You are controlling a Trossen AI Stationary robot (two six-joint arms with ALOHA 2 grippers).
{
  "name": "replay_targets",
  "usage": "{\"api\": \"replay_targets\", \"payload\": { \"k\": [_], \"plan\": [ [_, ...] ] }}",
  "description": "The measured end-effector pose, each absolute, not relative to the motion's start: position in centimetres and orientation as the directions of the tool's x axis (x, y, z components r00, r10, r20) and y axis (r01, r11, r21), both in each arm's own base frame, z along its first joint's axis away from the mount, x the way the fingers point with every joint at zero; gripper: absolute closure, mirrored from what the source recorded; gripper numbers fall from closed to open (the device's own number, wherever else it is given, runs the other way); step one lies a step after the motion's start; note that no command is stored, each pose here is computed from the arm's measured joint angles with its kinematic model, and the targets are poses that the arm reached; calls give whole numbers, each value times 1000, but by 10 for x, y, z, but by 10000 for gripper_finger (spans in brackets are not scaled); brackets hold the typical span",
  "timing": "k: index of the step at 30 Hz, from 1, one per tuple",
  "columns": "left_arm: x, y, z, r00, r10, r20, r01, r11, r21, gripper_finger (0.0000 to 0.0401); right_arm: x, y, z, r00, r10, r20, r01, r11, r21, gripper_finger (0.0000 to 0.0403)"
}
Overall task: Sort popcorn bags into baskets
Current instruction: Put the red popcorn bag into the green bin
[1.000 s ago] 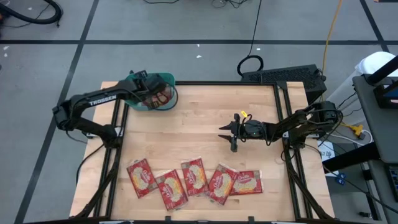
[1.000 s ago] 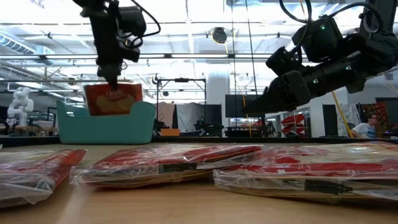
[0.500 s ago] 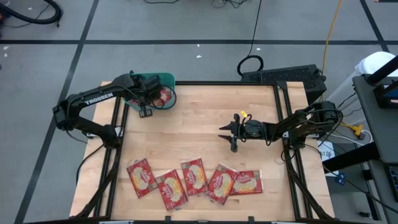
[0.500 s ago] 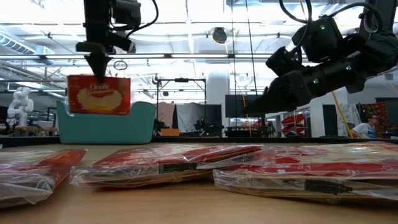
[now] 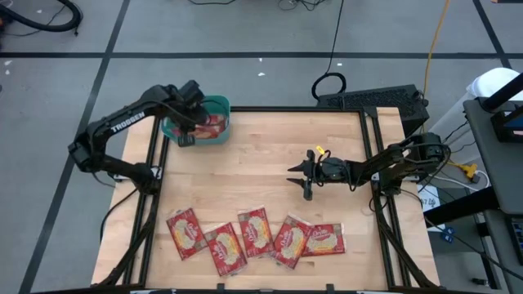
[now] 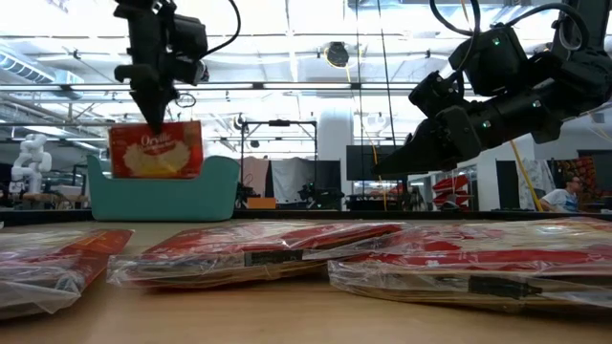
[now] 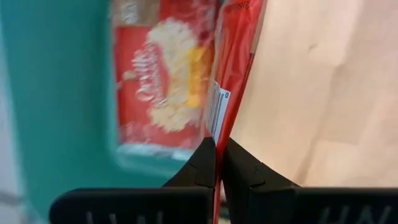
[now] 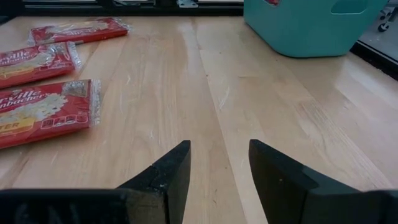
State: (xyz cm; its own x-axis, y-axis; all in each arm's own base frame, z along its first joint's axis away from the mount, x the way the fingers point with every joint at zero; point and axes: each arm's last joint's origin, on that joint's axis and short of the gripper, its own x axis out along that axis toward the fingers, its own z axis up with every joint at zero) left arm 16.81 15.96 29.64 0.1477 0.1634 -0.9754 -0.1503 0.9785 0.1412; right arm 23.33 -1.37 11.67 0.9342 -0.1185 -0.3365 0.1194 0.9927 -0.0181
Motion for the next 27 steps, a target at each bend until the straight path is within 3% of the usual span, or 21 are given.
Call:
{"api": "replay_targets", "payload": {
  "k": [9,14,20,27],
  "plan": [
    [172,183,275,116,87,-989,-152,986,69,367,233,-14,117,934,-120,-337,113,993,-38,248],
    [182,198,266,76,207,-975,-212,959,187,358,233,-14,117,934,-120,-337,113,993,-39,248],
    [188,209,269,107,332,-937,-199,931,307,356,233,-14,117,934,-120,-337,109,993,-52,248],
    [185,216,270,69,404,-912,-219,898,381,355,233,-14,117,934,-120,-337,108,993,-53,248]
  ]
}}
